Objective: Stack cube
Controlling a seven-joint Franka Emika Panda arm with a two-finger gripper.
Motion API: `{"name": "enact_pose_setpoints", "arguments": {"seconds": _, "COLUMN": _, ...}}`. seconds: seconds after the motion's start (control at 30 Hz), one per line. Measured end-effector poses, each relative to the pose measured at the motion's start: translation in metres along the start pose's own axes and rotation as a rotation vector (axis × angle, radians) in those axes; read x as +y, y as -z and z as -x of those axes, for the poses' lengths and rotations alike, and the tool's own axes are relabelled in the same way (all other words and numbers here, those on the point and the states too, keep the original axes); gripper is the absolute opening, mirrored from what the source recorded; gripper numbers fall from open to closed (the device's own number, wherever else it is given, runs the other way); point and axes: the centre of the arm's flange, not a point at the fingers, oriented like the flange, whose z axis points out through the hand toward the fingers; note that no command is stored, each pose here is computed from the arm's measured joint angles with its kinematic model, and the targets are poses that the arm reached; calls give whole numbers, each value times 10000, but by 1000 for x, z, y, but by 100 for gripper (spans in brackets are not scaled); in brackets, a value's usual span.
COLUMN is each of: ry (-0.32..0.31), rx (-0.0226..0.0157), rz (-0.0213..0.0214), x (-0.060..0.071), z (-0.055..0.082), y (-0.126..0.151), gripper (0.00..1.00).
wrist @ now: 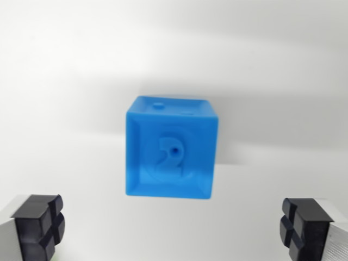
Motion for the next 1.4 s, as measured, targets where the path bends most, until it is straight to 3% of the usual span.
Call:
{"name": "enact_pose_setpoints", "arguments": {"seconds": 0.07, "ry": 27, "rx": -26, "rz": 8, "x": -1, "z": 2, "y": -6, "gripper": 100}}
{"name": "enact_pose_setpoints", "arguments": {"seconds": 0.4, "ry": 34, "rx": -70, "rz": -10, "x": 0, "z": 3, "y": -50, "gripper": 100}}
{"name": "enact_pose_setpoints", "arguments": {"seconds": 1.0, "ry": 34, "rx": -61, "rz": -16, "x": 0, "z": 3, "y": -93, "gripper": 100}}
{"name": "enact_pose_setpoints", "arguments": {"seconds": 1.03, "ry": 35, "rx": -59, "rz": -15, "x": 0, "z": 3, "y": -93, "gripper": 0}}
{"name": "enact_pose_setpoints", "arguments": {"seconds": 1.4, "ry": 36, "rx": -49, "rz": -23, "x": -1, "z": 3, "y": -93, "gripper": 0}}
